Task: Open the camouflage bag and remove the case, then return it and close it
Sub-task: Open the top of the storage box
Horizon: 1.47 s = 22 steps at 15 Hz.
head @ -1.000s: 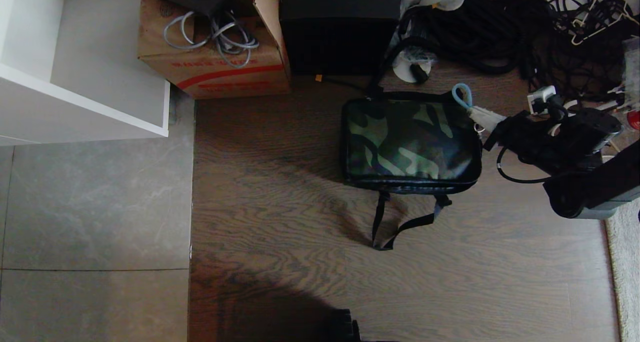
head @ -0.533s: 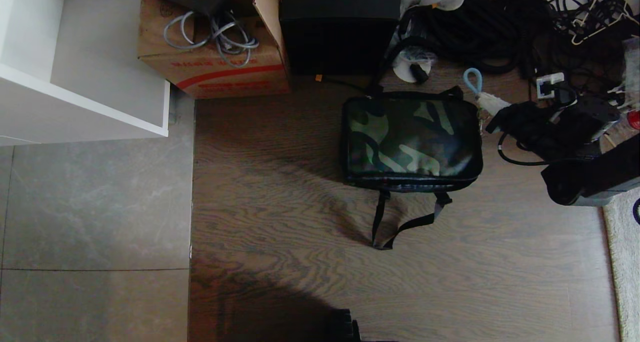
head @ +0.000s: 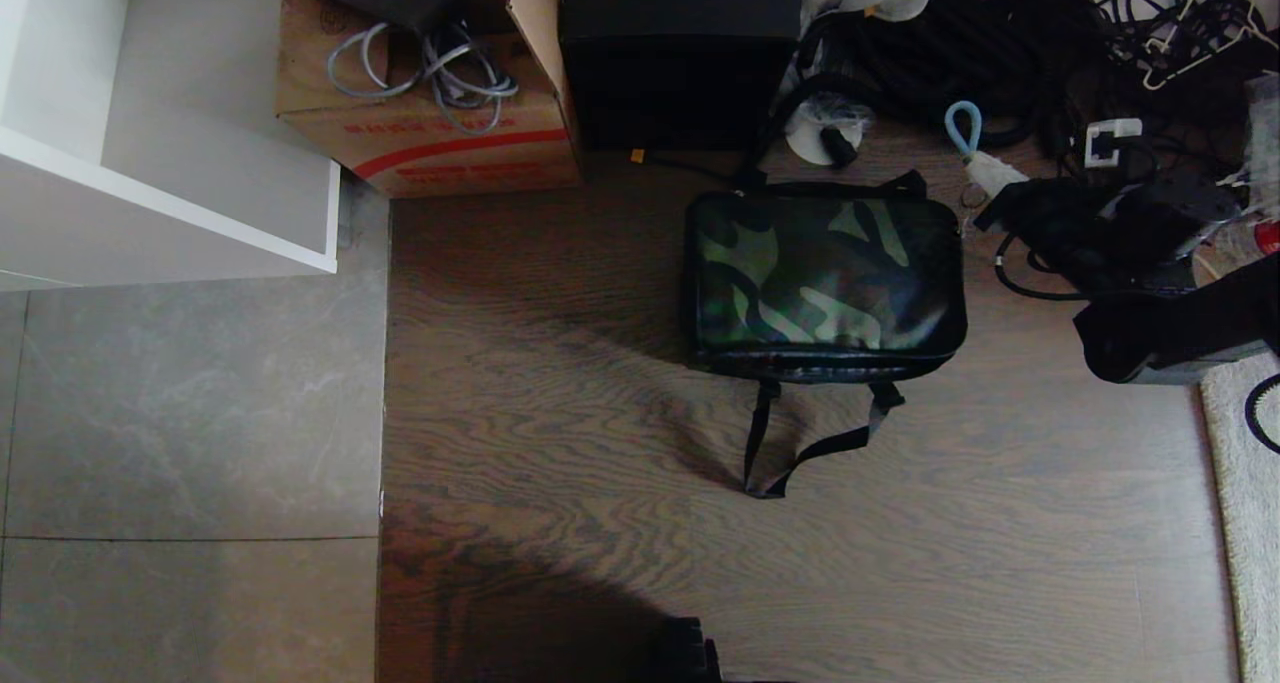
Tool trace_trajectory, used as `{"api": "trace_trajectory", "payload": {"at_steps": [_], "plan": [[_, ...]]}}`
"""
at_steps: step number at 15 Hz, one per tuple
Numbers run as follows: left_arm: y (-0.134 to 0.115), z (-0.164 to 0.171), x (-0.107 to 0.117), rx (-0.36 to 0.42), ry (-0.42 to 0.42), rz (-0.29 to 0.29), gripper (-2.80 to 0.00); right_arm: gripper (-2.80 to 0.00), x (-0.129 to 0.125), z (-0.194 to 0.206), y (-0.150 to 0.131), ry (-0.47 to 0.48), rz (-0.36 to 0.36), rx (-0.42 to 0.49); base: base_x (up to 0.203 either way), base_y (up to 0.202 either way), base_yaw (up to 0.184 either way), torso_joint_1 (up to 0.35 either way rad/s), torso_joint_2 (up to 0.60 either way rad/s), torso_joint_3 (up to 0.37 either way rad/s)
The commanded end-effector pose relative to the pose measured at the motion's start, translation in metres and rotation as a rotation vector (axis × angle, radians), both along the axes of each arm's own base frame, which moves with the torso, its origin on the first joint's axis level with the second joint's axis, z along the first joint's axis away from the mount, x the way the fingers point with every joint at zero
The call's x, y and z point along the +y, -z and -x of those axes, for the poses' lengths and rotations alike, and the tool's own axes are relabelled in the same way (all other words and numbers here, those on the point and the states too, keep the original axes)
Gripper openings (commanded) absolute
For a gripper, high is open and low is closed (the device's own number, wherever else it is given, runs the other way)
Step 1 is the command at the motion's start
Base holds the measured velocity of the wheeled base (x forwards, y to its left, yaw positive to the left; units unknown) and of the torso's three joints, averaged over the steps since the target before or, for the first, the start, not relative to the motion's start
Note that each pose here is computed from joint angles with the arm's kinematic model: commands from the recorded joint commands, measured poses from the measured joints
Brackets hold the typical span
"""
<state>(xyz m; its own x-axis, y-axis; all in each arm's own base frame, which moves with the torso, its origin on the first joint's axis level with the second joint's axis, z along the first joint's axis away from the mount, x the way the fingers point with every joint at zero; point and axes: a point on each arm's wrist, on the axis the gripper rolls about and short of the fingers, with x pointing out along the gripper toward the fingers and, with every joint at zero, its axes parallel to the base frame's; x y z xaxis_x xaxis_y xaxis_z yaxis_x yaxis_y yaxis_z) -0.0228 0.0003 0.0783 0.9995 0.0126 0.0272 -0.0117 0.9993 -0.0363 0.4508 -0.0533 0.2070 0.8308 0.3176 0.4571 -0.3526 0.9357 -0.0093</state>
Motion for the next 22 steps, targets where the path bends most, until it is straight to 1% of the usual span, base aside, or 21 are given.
{"api": "trace_trajectory", "payload": {"at_steps": [1,2,5,9,13,14,20,21,22], "plan": [[0.002,0.0,0.0,0.006,-0.001,0.001,-2.8,-2.8,0.0,-0.003,-0.006,-0.013,-0.032,-0.024,0.0,0.0,0.0,0.0,0.0,0.0],[0.002,0.0,0.0,0.006,0.0,0.001,-2.8,-2.8,-0.001,-0.004,-0.009,-0.013,-0.053,-0.031,0.0,0.0,0.0,0.0,0.0,0.0],[0.002,0.0,0.0,0.006,0.0,0.001,-2.8,-2.8,0.0,-0.006,-0.013,-0.013,-0.059,-0.049,0.0,0.0,0.0,0.0,0.0,0.0],[0.002,0.0,0.0,0.006,-0.001,0.001,-2.8,-2.8,0.002,-0.009,-0.009,-0.002,-0.096,-0.034,0.0,0.0,0.0,0.0,0.0,0.0],[0.002,0.0,0.0,0.006,0.0,0.001,-2.8,-2.8,0.001,-0.01,-0.005,0.006,-0.098,-0.025,0.0,0.0,0.0,0.0,0.0,0.0],[0.002,0.0,0.0,0.006,0.0,0.001,-2.8,0.0,0.001,-0.011,-0.004,0.009,-0.094,-0.025,0.0,0.0,0.0,0.0,0.0,0.0],[0.002,0.0,0.0,0.006,-0.001,0.001,-2.8,0.0,-0.003,-0.007,-0.008,0.011,-0.084,-0.026,0.0,0.0,0.0,0.0,0.0,0.0],[0.002,0.0,0.0,0.006,0.0,0.001,-2.8,0.0,-0.006,-0.004,-0.01,0.016,-0.083,-0.021,0.0,0.0,0.0,0.0,0.0,0.0],[0.002,0.0,0.0,0.006,0.0,0.001,-2.8,0.0,-0.008,-0.001,-0.006,0.022,-0.086,0.014,0.0,0.0,0.0,0.0,0.0,0.0]]}}
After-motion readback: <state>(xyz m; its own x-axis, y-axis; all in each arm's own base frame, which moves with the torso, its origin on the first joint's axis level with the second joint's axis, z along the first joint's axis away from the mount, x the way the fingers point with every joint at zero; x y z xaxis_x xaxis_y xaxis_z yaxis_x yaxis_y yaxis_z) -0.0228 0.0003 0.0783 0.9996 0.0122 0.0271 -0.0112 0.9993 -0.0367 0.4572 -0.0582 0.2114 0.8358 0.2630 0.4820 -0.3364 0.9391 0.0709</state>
